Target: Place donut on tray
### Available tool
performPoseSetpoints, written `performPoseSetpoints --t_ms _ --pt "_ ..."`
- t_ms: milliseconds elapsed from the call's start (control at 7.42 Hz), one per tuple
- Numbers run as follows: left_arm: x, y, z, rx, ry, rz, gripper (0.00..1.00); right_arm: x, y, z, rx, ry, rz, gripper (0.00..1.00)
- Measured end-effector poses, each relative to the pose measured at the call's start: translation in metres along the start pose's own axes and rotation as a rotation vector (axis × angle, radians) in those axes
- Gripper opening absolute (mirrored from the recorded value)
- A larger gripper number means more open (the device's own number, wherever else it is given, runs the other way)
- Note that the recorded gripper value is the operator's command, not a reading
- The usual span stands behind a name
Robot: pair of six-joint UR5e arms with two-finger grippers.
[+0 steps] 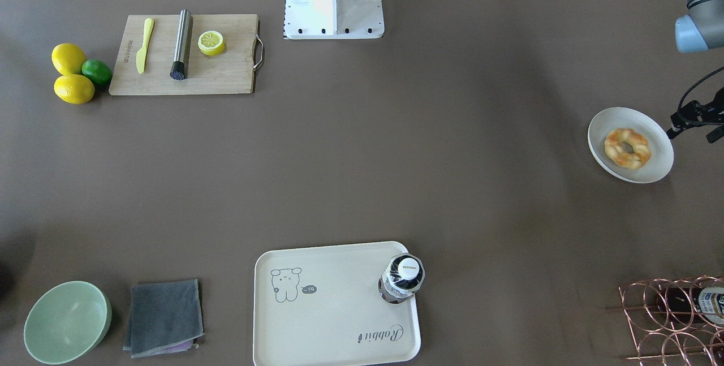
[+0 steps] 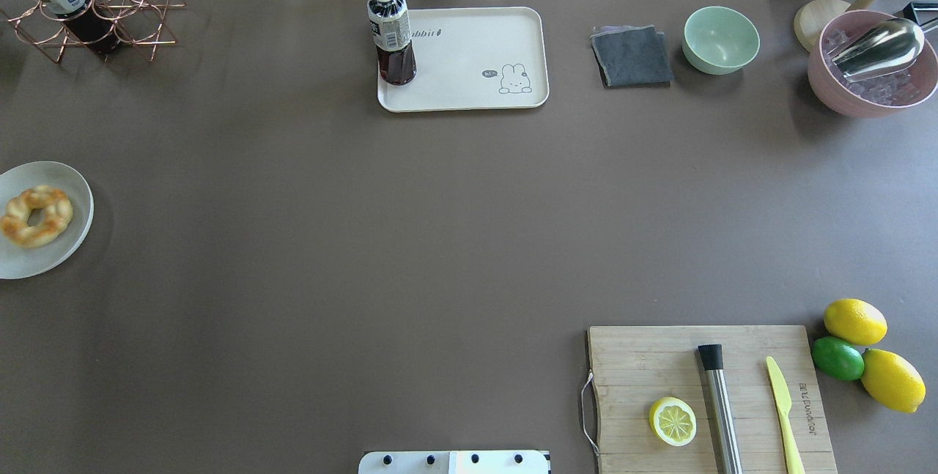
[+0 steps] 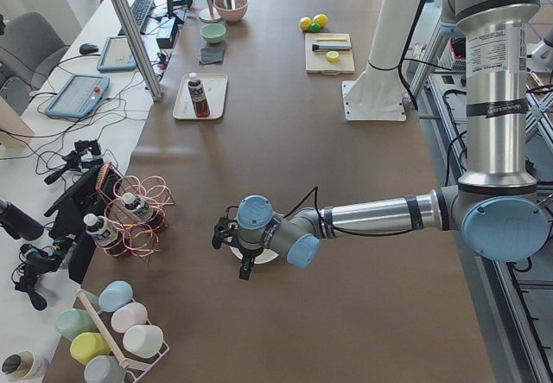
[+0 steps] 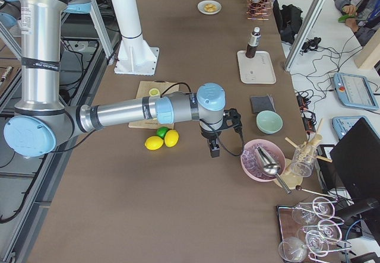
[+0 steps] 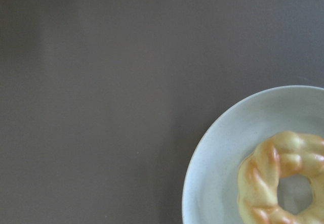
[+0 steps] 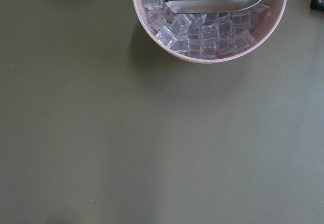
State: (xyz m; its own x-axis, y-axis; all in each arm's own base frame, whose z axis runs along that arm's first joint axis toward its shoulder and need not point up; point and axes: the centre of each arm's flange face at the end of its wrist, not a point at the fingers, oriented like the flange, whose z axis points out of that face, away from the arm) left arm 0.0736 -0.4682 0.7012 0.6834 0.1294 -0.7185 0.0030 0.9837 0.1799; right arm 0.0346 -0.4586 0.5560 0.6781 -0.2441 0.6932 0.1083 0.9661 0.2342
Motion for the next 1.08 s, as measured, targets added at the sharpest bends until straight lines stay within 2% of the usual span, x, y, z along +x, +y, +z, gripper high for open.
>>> performPoseSetpoints --t_ms 404,539,674,1078 --pt "0.008 -0.008 0.027 -0.019 0.010 -0.009 0.92 0.001 0.002 0.001 -0.002 -0.002 0.002 1.00" --pt "0.007 -0.007 0.033 -0.024 0.011 -0.007 0.88 0.001 0.002 0.001 -0.002 -0.002 0.003 1.00" --pt "0.005 -0.006 0.037 -0.028 0.010 -0.009 0.79 0.001 0.002 0.001 -0.003 -0.002 0.003 1.00" --pt "0.001 -0.003 0.042 -0.039 0.006 -0.027 0.66 0.001 0.002 0.001 -0.003 -0.002 0.003 1.00"
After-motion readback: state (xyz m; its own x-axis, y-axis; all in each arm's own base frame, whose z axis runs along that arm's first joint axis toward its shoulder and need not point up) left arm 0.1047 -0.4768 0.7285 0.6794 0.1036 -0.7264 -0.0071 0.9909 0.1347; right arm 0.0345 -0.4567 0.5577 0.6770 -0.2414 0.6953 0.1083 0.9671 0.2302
